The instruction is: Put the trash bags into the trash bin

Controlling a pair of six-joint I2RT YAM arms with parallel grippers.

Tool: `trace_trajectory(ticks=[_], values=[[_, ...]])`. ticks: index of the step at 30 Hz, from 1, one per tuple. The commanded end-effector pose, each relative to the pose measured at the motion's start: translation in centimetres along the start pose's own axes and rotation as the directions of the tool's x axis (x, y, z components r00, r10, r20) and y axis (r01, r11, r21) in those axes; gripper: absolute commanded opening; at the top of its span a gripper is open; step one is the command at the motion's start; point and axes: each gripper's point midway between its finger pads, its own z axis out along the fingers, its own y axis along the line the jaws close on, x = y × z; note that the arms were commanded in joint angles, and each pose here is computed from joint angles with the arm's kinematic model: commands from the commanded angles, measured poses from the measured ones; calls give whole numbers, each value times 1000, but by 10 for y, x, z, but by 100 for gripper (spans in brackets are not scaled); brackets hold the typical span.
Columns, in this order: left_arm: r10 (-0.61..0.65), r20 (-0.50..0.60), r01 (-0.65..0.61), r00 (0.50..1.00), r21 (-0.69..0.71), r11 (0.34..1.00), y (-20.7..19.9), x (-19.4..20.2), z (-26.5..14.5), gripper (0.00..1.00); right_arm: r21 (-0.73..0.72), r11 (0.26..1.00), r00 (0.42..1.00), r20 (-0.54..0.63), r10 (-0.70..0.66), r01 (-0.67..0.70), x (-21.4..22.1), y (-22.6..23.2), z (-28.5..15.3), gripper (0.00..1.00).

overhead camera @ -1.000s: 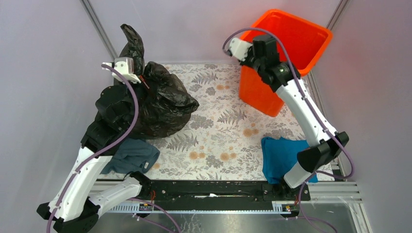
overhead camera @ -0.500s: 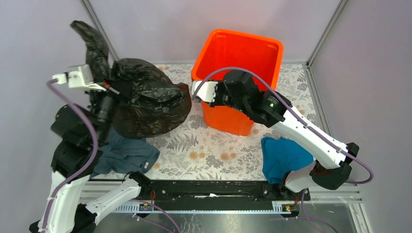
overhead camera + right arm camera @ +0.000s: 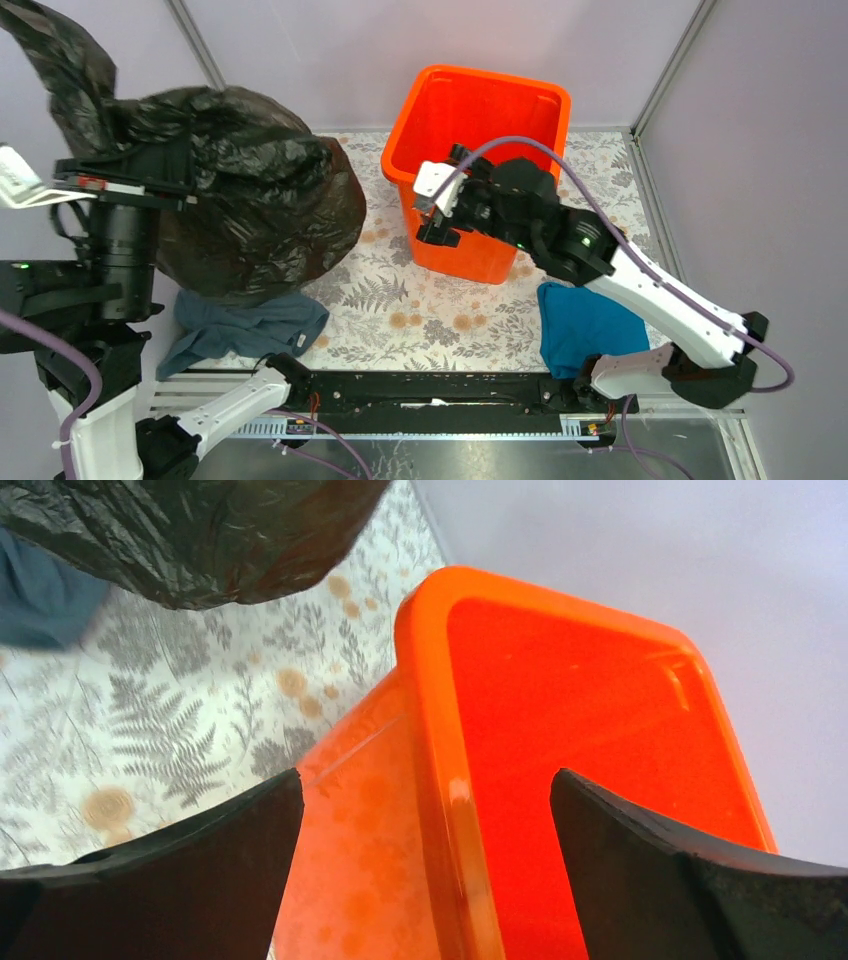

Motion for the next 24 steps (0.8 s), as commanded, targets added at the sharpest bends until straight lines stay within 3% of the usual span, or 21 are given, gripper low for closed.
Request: trace_trajectory(ticks=[1, 5, 8, 15, 19, 24], values=[[-36, 204, 7, 978, 141, 990, -39, -57, 21, 0, 88, 973, 944, 277, 181, -213, -48, -22, -37, 100], [-102, 296, 2, 950, 318, 948, -85, -79, 44, 0, 28, 956, 900, 346, 265, -292, -52, -10, -52, 100], [-188, 337, 8, 922, 472, 882, -125, -93, 62, 0, 34, 942, 882, 365, 299, -334, -47, -10, -69, 100], [-359, 311, -29, 880, 789, 613, -206, -89, 89, 0, 45, 926, 846, 426, 320, -374, -30, -4, -113, 100], [-502, 295, -12, 813, 870, 493, -219, -90, 94, 0, 21, 921, 835, 430, 342, -389, -23, 4, -129, 100], [-655, 252, 123, 712, 874, 469, -215, -79, 123, 0, 55, 907, 840, 403, 363, -418, -4, 7, -131, 100]])
